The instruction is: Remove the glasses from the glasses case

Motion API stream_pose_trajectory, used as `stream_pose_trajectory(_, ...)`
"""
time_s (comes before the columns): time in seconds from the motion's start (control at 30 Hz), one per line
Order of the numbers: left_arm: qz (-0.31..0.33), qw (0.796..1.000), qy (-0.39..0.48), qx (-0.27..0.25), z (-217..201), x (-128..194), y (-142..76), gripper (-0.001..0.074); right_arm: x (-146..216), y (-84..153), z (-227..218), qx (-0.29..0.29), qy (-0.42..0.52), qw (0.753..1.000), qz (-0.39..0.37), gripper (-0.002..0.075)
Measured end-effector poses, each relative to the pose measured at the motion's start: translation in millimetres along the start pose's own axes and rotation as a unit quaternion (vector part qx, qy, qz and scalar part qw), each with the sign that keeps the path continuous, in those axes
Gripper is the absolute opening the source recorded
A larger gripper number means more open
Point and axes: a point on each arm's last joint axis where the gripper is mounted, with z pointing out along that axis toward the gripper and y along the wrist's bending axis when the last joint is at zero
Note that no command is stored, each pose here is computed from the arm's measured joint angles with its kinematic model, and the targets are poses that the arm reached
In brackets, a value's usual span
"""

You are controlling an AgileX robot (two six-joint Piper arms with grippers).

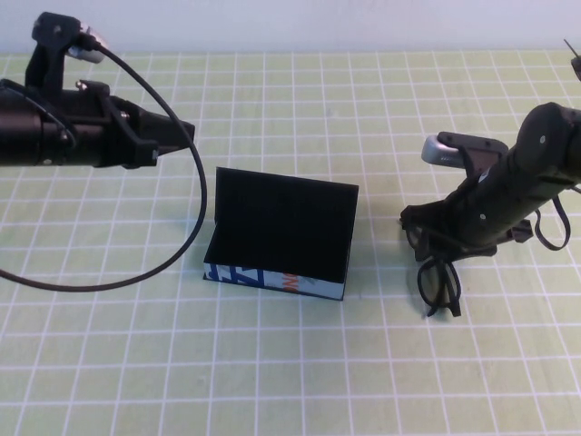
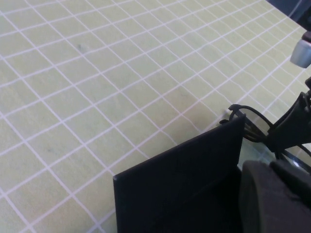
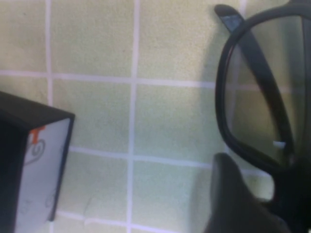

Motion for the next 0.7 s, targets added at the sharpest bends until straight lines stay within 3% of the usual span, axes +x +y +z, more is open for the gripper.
stream_pose_trajectory(0.13, -0.005, 1.000, -0.002, -0.012, 0.0, -0.4, 2.1, -0.0004, 0.9, -0.5, -5.7, 0.010, 0.002, 1.000, -0.011, 0.0300)
stream_pose_trajectory(0.33, -0.023, 0.999, -0.016, -0.032, -0.6, -2.6, 5.4, -0.0004, 6.0, 3.1, -41.7, 0.030, -0.001, 0.999, -0.013, 0.0287)
stream_pose_trajectory(0.5, -0.012, 0.998, -0.040, -0.045, -16.3, -15.8, -8.0, -0.0004, 25.9, 7.1, -81.6, 0.037, 0.028, 0.999, -0.023, 0.0159)
stream_pose_trajectory(0.6, 0.009, 0.996, -0.062, -0.063, -37.0, -27.9, -26.3, -0.0004, 50.2, 7.0, -106.1, 0.040, 0.036, 0.998, -0.031, 0.0064)
stream_pose_trajectory(0.7, 0.028, 0.990, -0.098, -0.093, -65.6, -32.0, -53.6, -0.0004, 83.8, 5.1, -131.2, 0.036, 0.025, 0.998, -0.040, 0.0017)
